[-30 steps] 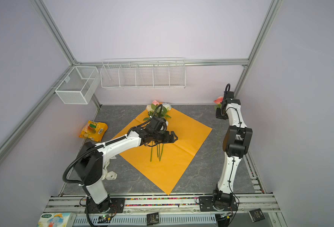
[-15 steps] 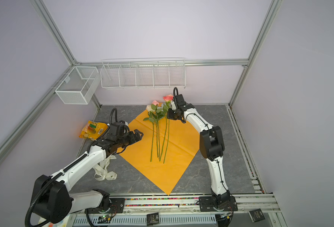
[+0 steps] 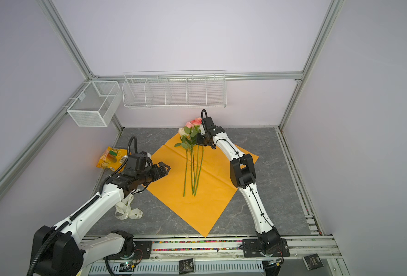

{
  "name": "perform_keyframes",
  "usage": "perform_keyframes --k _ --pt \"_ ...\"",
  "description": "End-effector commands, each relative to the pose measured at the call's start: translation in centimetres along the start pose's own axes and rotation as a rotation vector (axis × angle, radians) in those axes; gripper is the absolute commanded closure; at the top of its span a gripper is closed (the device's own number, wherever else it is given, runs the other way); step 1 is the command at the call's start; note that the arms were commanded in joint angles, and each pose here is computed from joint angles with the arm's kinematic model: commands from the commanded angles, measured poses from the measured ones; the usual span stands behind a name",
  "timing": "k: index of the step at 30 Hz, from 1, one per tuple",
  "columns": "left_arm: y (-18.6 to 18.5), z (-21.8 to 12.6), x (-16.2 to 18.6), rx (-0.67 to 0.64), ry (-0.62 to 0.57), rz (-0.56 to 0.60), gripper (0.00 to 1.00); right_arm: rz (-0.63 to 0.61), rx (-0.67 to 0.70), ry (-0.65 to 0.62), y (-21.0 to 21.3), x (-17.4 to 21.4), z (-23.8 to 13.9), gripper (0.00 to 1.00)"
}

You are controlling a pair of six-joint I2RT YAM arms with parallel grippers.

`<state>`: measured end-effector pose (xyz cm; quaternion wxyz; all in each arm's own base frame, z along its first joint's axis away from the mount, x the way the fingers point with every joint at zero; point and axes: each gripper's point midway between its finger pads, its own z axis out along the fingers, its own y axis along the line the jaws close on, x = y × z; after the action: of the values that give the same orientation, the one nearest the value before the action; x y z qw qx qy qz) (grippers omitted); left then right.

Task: Tie the bouquet of fake flowers
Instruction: 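Place the last pink rose onto the bunch on the paper with the right gripper, then move the right gripper to the paper's near edge beside the left gripper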

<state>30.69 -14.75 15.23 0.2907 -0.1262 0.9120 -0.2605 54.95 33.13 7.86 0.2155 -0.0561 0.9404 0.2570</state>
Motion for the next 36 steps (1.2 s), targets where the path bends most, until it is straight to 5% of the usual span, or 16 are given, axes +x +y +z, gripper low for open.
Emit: perform_keyframes --k 1,5,9,13,18,27,32,36 --pt "-0.3 -0.1 0.0 0.02 -0.001 0.015 0.06 -0.047 -0.021 0.046 0.3 0.8 -0.2 0.83" --pt "-0.8 -0.2 -0.1 0.041 0.005 0.01 0.06 -0.11 -0.021 0.066 0.3 1.1 -0.8 0.87" --pt "-1.2 0.0 0.0 0.065 0.018 0.003 0.06 -0.127 -0.008 0.083 0.1 1.1 -2.1 0.75" --pt "-2.1 -0.2 0.4 0.109 0.042 0.021 0.06 -0.178 -0.035 0.056 2.1 -0.1 -6.7 0.7" --pt "-1.9 -0.2 2.3 0.13 0.115 0.024 0.08 -0.309 0.013 0.077 3.4 3.4 -12.8 0.61" --pt "-1.5 -0.1 7.8 0.142 0.239 0.035 0.14 -0.626 -0.015 0.073 4.2 21.2 -17.9 0.51" --pt "-0.9 0.6 9.0 0.145 0.252 -0.01 0.18 -0.924 -0.11 0.164 6.6 32.0 -18.2 0.49" --pt "-0.6 0.5 8.9 0.129 0.246 -0.007 0.19 -1.285 -0.099 0.281 6.0 37.8 -17.5 0.47"
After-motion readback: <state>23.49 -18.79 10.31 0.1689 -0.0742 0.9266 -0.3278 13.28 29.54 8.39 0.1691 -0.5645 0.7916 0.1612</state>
